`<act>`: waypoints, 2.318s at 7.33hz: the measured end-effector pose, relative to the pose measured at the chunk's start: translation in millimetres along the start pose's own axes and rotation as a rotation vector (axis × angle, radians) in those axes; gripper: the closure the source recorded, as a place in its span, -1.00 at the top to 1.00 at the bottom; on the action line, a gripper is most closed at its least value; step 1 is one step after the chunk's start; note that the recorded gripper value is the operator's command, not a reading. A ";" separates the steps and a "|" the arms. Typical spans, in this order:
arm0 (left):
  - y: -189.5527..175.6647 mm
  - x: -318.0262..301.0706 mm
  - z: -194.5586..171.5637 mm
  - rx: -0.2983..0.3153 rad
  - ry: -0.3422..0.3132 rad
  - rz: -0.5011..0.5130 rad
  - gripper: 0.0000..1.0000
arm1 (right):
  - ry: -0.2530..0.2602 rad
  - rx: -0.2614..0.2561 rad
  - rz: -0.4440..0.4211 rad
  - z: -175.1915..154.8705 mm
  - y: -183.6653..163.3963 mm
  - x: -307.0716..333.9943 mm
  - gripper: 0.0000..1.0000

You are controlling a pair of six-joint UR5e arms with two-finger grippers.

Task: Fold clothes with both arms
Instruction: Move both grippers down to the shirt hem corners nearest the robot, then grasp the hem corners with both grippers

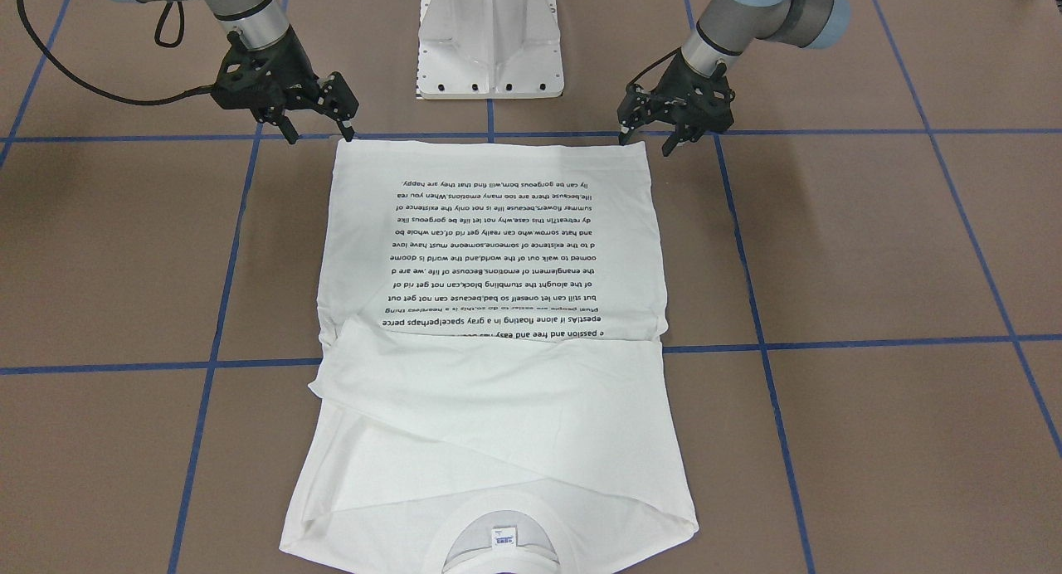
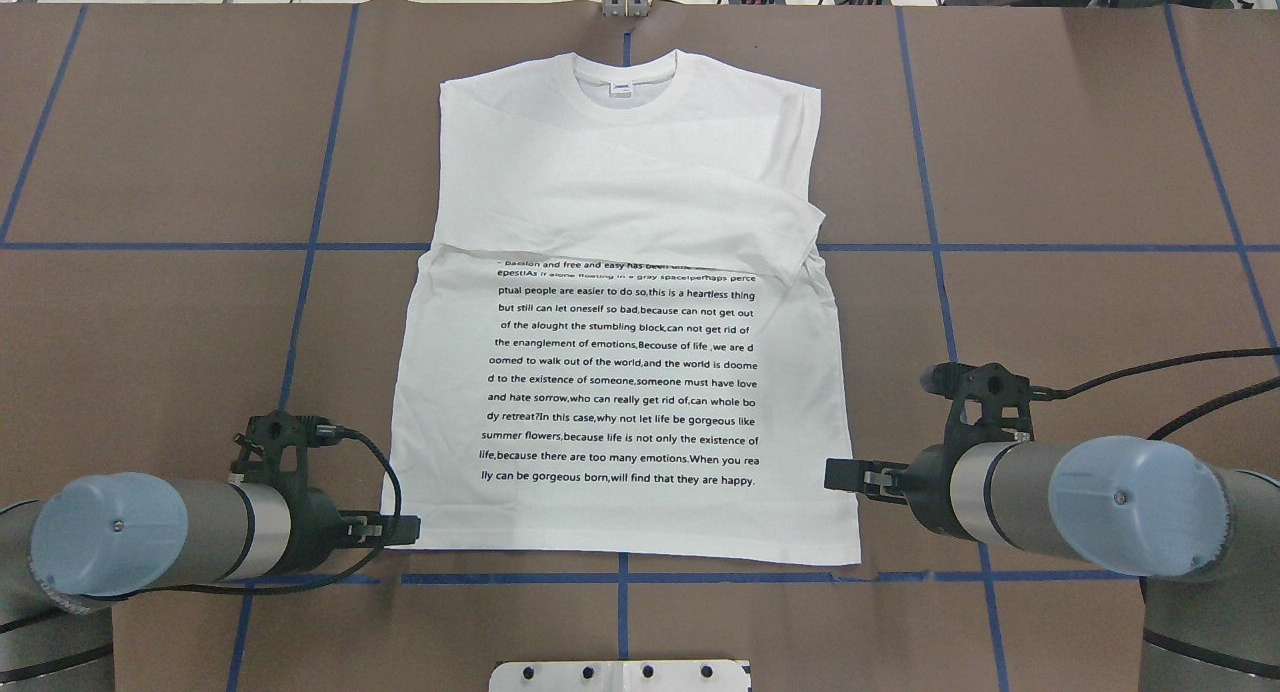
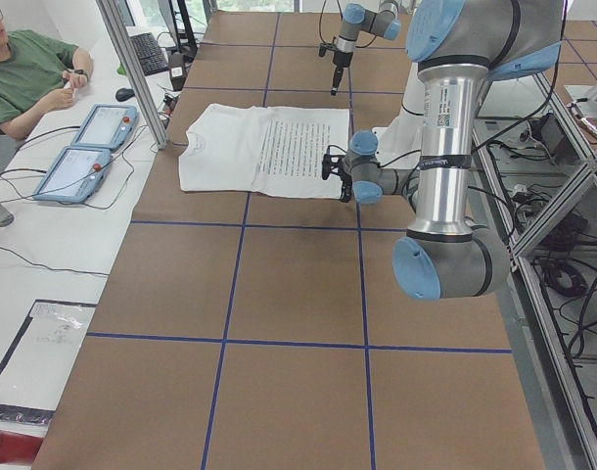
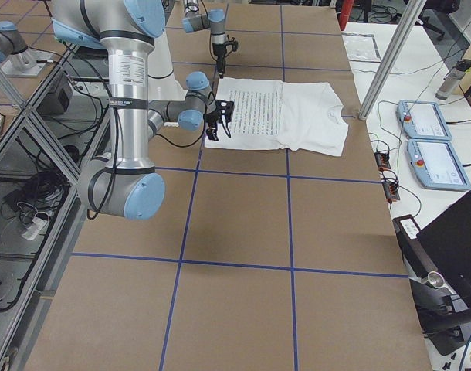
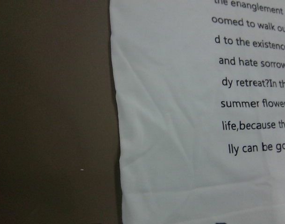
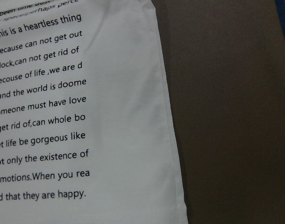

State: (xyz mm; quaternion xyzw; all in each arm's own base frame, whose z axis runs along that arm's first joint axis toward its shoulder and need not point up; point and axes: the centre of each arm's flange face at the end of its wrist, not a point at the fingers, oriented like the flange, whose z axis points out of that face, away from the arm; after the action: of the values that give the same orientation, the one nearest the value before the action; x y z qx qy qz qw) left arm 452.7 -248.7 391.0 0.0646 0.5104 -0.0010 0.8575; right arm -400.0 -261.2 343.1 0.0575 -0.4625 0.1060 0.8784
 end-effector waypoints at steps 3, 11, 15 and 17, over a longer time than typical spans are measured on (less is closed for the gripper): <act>4.4 0.4 4.9 -0.010 -0.010 0.003 0.19 | -0.002 0.000 0.000 -0.4 0.0 -0.3 1.00; 5.0 9.0 6.9 -0.014 -0.012 0.005 -1.00 | 0.002 -0.004 0.000 0.9 1.8 0.8 1.00; 0.3 30.3 -10.3 -0.010 0.044 0.009 -1.00 | 0.007 -0.013 0.204 2.6 28.0 -0.4 0.84; -4.1 37.3 -16.7 0.000 0.063 0.008 -1.00 | 0.050 0.025 0.350 10.4 49.1 1.0 0.66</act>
State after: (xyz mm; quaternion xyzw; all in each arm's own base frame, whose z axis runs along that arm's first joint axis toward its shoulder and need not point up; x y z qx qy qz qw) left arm 455.7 -248.5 350.0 0.0664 0.5369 0.0044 0.8410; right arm -419.5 -215.5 349.9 -0.0156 -0.4420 0.2643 0.8571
